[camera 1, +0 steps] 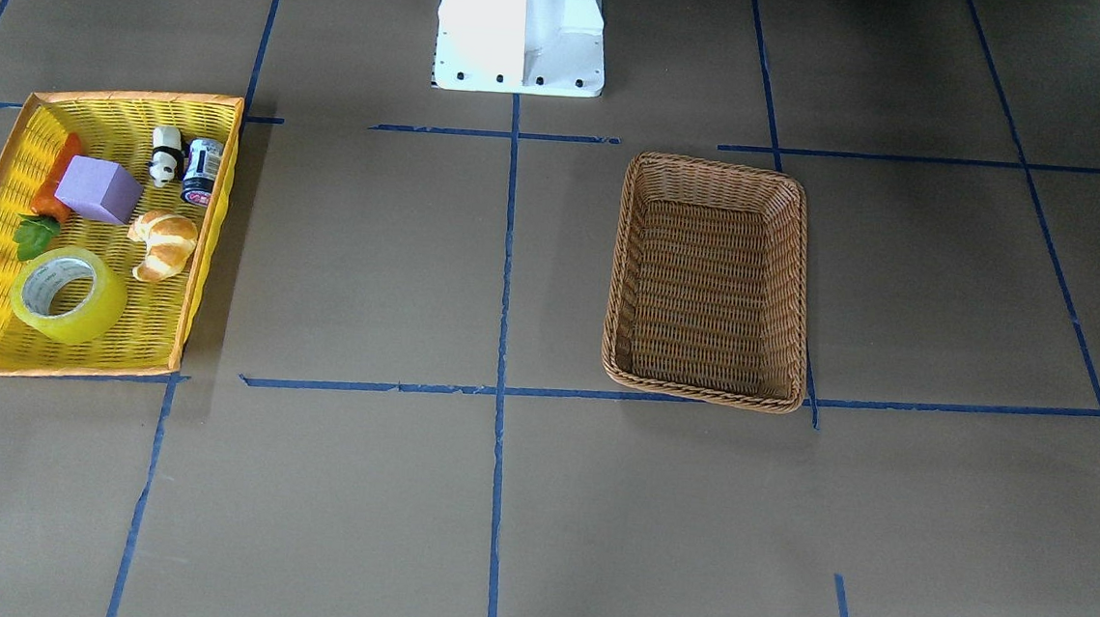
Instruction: Move tape to another basket
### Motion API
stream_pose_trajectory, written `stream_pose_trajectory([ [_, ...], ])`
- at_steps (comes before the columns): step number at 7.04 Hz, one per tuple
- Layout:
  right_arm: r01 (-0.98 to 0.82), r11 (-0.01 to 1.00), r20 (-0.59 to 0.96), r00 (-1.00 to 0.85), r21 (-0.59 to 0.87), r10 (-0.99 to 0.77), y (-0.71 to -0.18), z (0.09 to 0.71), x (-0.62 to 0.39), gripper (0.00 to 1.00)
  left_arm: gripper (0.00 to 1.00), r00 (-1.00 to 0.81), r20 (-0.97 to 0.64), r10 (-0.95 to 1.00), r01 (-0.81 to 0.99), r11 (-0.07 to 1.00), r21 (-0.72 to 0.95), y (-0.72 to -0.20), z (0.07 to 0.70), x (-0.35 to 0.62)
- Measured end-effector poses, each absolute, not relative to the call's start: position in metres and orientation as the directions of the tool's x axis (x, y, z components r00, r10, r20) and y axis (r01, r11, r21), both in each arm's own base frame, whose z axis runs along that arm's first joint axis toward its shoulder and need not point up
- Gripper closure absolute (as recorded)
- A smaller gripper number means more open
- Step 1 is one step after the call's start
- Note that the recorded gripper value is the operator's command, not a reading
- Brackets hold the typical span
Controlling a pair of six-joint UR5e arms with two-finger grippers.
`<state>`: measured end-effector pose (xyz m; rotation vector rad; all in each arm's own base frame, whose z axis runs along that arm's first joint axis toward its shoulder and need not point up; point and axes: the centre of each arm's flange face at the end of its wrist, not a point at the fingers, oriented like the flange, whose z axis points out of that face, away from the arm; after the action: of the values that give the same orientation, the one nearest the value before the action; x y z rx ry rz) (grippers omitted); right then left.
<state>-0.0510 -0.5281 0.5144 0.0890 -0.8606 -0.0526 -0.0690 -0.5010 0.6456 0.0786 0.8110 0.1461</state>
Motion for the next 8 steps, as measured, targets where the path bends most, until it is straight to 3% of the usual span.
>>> stream_pose_trajectory([
  [4,0.007,0.995,0.717,0.693,0.096,-0.074,-0.515,0.514,-0.161,0.0,0.0,0.679,-0.716,0.161,-0.1,0.987,0.127,-0.501,0.645,-0.069],
  [8,0.062,0.996,0.677,0.73,0.06,-0.086,-0.511,0.546,-0.205,0.0,0.0,0.679,-0.715,0.163,-0.1,0.986,0.13,-0.501,0.644,-0.069],
])
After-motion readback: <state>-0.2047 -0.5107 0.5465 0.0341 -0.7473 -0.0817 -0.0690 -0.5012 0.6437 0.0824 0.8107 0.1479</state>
